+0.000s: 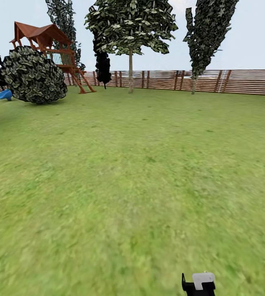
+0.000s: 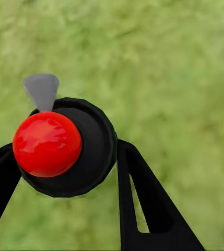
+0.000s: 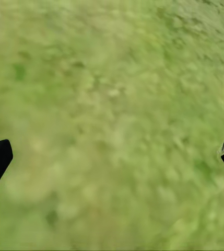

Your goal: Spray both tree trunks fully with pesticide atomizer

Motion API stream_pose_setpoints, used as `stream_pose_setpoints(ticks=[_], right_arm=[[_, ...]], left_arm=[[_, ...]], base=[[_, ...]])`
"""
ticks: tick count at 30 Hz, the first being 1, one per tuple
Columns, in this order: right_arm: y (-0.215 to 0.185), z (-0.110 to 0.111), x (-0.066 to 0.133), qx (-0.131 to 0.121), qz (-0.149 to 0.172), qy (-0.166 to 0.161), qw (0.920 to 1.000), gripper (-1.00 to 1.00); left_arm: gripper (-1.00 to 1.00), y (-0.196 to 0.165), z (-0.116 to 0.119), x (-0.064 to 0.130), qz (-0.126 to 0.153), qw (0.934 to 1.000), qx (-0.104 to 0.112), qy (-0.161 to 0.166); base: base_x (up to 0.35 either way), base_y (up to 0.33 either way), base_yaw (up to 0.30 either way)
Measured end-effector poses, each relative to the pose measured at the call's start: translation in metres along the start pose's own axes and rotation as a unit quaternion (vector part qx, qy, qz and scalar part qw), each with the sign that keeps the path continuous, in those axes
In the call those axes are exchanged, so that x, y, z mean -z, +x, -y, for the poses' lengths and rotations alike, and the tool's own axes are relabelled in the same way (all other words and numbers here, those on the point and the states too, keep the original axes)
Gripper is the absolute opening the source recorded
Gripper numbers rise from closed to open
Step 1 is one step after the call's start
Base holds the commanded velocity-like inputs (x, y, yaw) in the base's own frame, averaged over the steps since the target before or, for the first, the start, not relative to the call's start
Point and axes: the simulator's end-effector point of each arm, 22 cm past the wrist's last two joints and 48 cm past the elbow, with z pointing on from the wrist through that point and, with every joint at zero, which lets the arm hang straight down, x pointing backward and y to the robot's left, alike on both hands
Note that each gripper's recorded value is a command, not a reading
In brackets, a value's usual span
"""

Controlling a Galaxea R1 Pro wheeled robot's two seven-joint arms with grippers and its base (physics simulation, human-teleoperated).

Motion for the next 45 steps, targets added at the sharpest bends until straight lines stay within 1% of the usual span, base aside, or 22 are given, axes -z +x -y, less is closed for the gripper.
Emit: stream_pose_setpoints(ticks=[13,20,45], right_arm=[[0.001,0.001,0.000,0.003,-0.001,0.000,1.0000,1.00],[0.017,-0.003,0.008,0.004,-0.018,-0.005,0.9998,1.00],[0.022,-0.004,0.011,0.005,-0.021,-0.007,0.9997,1.00]], left_arm=[[-1.00,0.000,-0.001,0.000,0.000,1.0000,0.000,-0.001],[-1.00,0.000,-0.001,0.000,0.000,1.0000,0.000,-0.001],[-1.00,0.000,0.000,0.000,0.000,1.0000,0.001,0.000]], base=[[0.338,0.000,0.000],[0.338,0.000,0.000],[0.338,0.000,0.000]])
